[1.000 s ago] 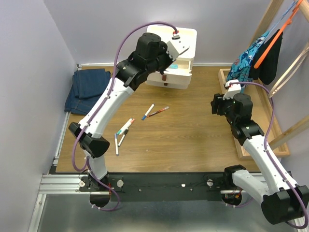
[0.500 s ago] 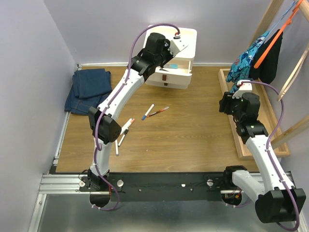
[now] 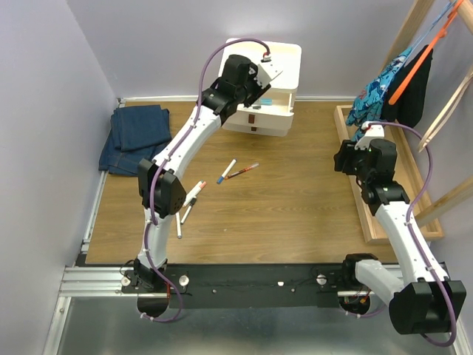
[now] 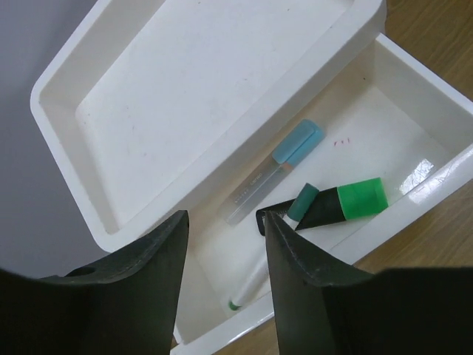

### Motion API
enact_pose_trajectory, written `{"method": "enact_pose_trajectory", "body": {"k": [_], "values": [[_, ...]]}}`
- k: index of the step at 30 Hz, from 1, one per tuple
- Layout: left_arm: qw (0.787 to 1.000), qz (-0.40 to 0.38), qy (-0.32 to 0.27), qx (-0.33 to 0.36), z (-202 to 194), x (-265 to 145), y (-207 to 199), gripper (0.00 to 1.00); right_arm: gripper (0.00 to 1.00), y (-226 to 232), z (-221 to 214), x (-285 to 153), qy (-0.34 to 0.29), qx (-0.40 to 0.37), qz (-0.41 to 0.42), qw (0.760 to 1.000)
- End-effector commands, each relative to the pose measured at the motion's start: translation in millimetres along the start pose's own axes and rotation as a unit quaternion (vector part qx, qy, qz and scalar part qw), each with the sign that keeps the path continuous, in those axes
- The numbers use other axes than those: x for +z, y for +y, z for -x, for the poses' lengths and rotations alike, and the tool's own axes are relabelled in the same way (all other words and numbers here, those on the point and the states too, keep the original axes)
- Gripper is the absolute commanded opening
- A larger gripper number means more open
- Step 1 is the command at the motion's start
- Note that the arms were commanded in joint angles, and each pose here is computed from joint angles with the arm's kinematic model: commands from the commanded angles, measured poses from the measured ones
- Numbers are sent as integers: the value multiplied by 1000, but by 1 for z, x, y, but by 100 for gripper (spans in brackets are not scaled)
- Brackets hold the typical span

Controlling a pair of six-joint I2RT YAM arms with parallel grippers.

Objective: Sort the stationery into containers
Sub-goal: Place the pen in the drawer, then pick up the pen from the center of the board.

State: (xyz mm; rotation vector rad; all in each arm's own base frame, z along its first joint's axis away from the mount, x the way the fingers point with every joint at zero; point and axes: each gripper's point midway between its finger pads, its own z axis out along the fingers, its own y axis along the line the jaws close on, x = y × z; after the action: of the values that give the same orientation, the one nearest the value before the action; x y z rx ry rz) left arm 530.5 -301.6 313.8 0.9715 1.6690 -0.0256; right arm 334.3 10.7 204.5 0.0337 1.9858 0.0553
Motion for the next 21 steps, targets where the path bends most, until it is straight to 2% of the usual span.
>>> {"method": "enact_pose_trajectory", "body": {"k": [1,2,3,6,7,8,9,11,12,14,15,17,18,20,21], "values": [[998,40,-42,-24,33,-35,24,56,63,17,6,1,1,7,50,999],[998,44,-43,-28,35,-42,26,57,63,19,0,3,9,9,57,998],[996,60,-59,-41,49,-66,36,59,63,25,-4,4,16,11,74,997],[993,86,-63,-55,54,-117,42,67,63,40,-18,6,43,11,116,992],[993,87,-57,-63,48,-128,40,68,63,42,-24,8,56,11,126,990],[995,71,-27,-66,21,-128,25,69,63,45,-28,9,62,10,134,989],[995,69,-38,-65,23,-156,25,73,63,50,-33,10,75,9,150,986],[998,7,-44,-37,5,-169,-3,75,63,55,-42,16,103,3,164,981],[999,-32,-30,-19,-23,-179,-27,77,63,60,-46,16,115,2,177,977],[996,-85,-14,33,-53,-184,-54,78,62,59,-42,25,120,-22,184,975],[992,-124,-2,38,-75,-188,-76,77,62,58,-40,28,123,-26,177,976],[987,-158,6,27,-94,-192,-96,77,61,58,-27,33,115,-50,183,975],[982,-188,19,21,-113,-192,-114,76,61,60,-33,38,130,-62,185,972],[977,-210,28,9,-127,-188,-129,74,61,64,-23,43,124,-97,194,968],[975,-218,38,0,-136,-184,-135,73,61,71,-33,46,143,-105,211,961]]}}
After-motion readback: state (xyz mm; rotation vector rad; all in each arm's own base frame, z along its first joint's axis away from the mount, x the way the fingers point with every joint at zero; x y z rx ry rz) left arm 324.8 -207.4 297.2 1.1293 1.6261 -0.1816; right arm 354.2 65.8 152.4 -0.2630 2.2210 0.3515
